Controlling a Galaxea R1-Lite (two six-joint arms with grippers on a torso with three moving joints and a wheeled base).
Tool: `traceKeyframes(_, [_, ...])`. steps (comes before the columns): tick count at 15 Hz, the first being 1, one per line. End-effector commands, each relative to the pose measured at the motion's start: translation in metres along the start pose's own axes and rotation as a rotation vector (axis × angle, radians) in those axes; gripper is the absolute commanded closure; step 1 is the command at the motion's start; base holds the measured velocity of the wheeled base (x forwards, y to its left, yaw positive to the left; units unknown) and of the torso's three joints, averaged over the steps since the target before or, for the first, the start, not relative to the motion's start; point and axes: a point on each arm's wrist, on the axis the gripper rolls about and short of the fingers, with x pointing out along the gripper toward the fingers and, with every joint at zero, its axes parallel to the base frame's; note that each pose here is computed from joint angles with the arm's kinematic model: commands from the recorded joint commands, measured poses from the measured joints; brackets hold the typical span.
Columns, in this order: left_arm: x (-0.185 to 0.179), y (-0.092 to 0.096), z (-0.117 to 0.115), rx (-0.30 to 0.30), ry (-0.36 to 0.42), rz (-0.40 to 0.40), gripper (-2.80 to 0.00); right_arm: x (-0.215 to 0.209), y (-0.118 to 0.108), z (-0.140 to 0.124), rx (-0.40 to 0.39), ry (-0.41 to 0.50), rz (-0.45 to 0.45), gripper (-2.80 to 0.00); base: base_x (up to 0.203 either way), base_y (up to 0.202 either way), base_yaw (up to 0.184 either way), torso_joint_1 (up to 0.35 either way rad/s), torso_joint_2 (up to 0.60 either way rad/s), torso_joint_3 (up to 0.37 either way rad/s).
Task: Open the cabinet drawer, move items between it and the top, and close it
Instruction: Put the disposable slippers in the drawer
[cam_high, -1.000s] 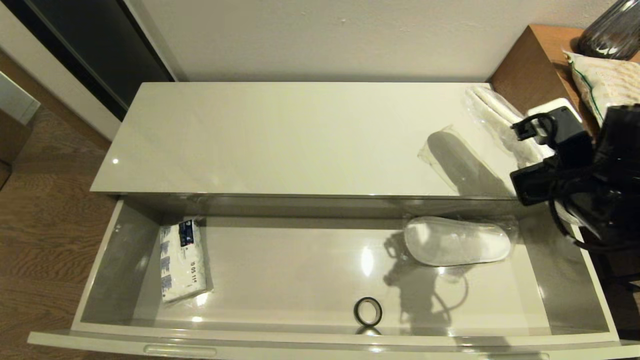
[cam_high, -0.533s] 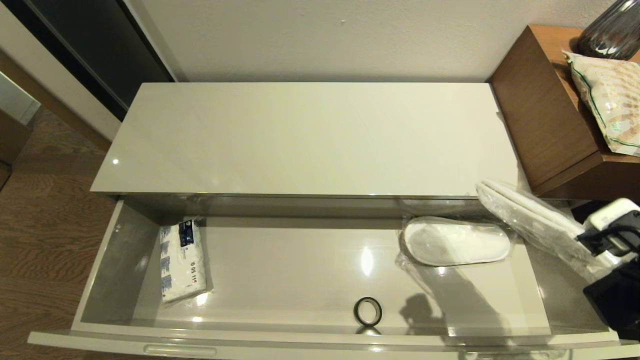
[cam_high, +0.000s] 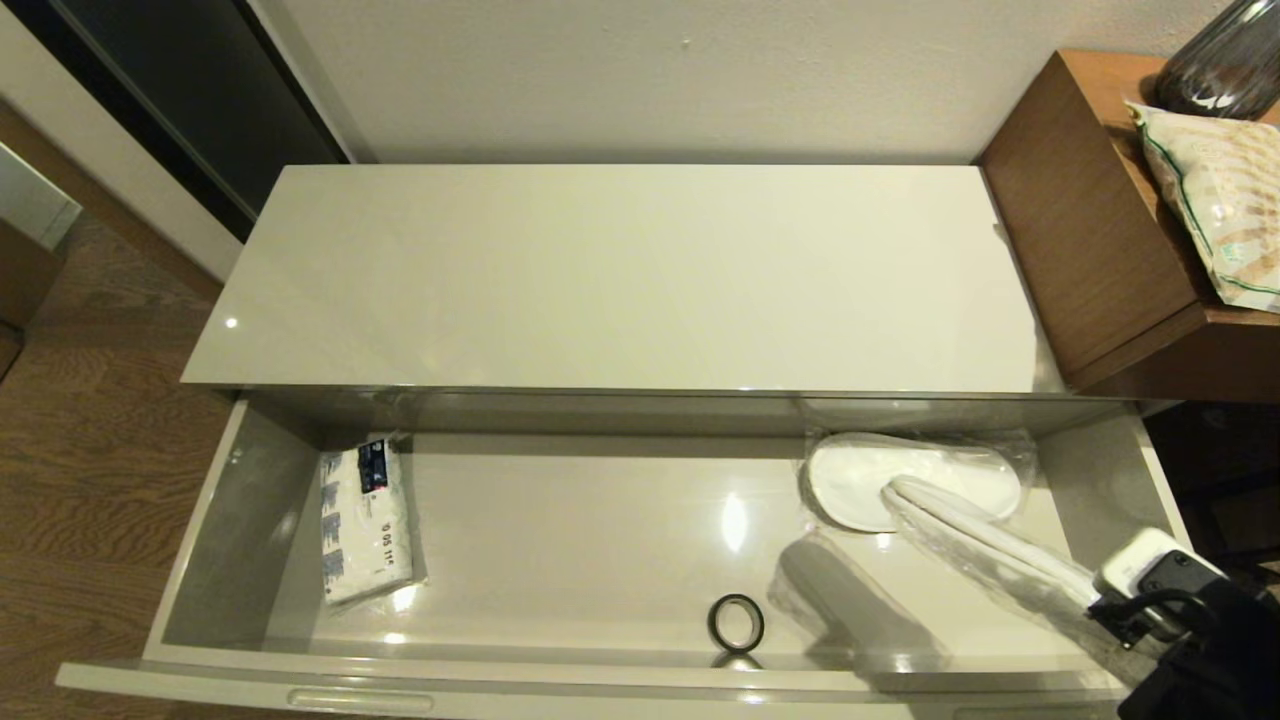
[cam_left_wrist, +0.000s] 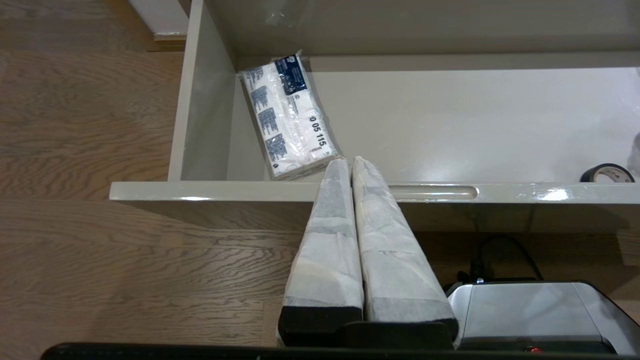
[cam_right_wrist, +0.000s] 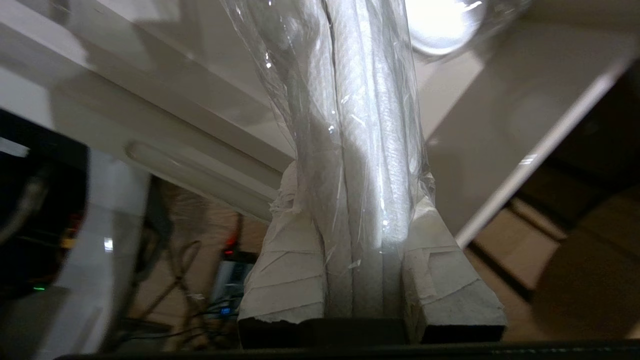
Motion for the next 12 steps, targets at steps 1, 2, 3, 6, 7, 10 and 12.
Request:
traceKeyframes(1, [0.0,0.0,0.0,0.001,0.001,0.001,0.0,0.035,0.019,0.001,0.026,0.111,0.036,0.0,0.0,0.0,0.0,0.0,0.0,0.0])
traceKeyframes(2, [0.0,0.0,0.0,0.001,0.002,0.001,0.0,0.049,0.024,0.004,0.077,0.12,0.028,0.0,0.0,0.0,0.0,0.0,0.0,0.0])
traceKeyframes(3, [0.0,0.0,0.0,0.001,0.001,0.001,0.0,0.066,0.025,0.007,0.146,0.116,0.003,0.0,0.0,0.0,0.0,0.0,0.0,0.0])
traceKeyframes(6, [0.0,0.0,0.0,0.001,0.003,0.0,0.0,0.112,0.016,-0.001,0.31,0.16,-0.116,0.0,0.0,0.0,0.0,0.0,0.0,0.0])
traceKeyframes(7, [0.0,0.0,0.0,0.001,0.002,0.001,0.0,0.125,0.012,-0.009,0.35,0.187,-0.158,0.0,0.0,0.0,0.0,0.0,0.0,0.0])
traceKeyframes(10, [0.0,0.0,0.0,0.001,0.001,0.001,0.0,0.155,-0.01,-0.023,0.452,0.161,-0.305,0.0,0.0,0.0,0.0,0.0,0.0,0.0])
traceKeyframes(12, [0.0,0.0,0.0,0.001,0.002,0.0,0.0,0.167,-0.028,-0.036,0.453,0.169,-0.434,0.0,0.0,0.0,0.0,0.0,0.0,0.0])
